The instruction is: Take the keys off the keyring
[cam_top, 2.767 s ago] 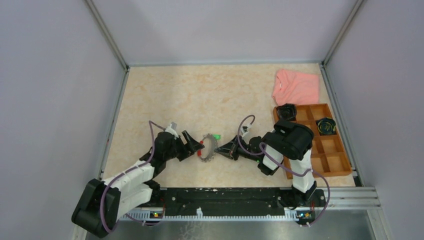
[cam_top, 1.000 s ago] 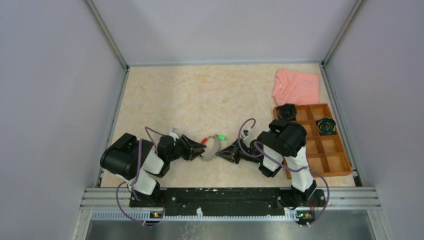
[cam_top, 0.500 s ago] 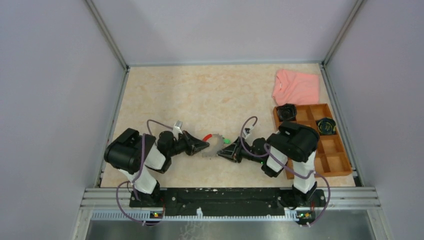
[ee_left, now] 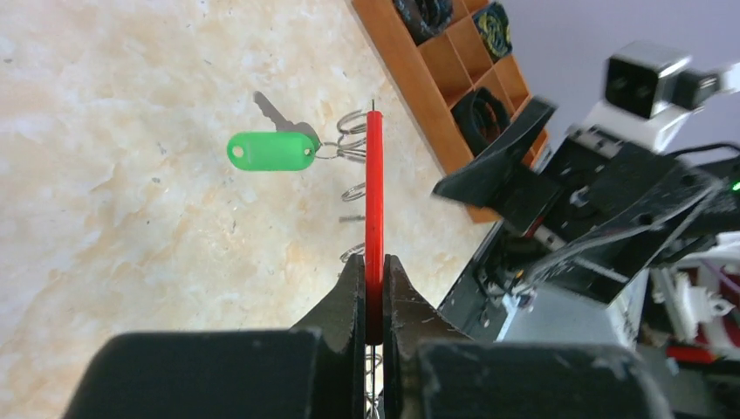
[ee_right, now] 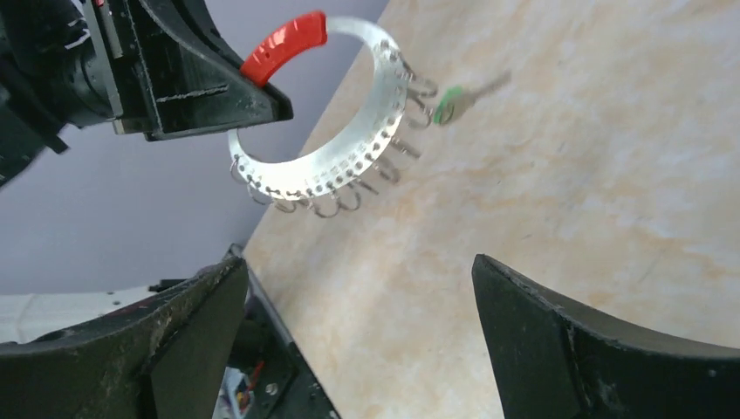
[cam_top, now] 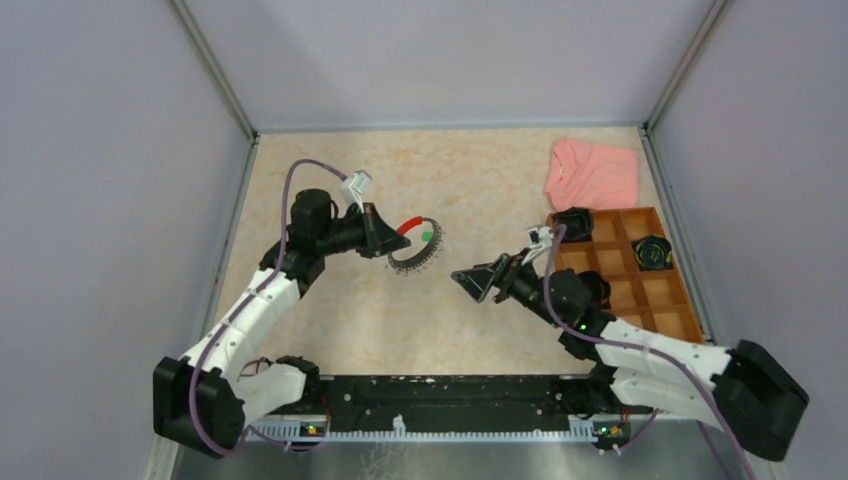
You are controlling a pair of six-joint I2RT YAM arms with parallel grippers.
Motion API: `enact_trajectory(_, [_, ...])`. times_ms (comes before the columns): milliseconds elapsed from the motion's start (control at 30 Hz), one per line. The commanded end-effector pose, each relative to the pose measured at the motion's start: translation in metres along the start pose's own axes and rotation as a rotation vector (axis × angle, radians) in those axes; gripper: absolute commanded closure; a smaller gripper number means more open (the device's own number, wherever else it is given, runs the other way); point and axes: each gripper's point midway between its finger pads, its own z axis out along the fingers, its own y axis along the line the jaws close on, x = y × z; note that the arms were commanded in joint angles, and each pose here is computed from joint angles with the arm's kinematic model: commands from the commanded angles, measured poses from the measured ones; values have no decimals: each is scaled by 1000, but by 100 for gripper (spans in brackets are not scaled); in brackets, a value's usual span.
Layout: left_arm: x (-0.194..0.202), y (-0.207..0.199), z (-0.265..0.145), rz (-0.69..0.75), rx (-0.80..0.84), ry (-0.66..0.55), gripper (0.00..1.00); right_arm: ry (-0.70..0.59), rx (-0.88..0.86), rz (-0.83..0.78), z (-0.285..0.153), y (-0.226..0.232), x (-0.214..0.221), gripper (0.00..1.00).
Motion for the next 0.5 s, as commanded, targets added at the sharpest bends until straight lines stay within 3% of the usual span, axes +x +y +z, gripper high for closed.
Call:
enact_trajectory(0, [24,-10,-32,142,-51,175,100,-88,88,-294,-15,1,-33,1])
enact_trajectory(233, [14,-80,-60,334,111,203,100,-220,-131,-402,-39,49,-51,1])
enact_trajectory(367, [27,-114,-69,405,162,261,100,-175,-316,-516,-53,86,-34,1])
enact_trajectory(467, [35,-135,-72,457,185,290,100,-185,-359,-619,-60,100,-24,4])
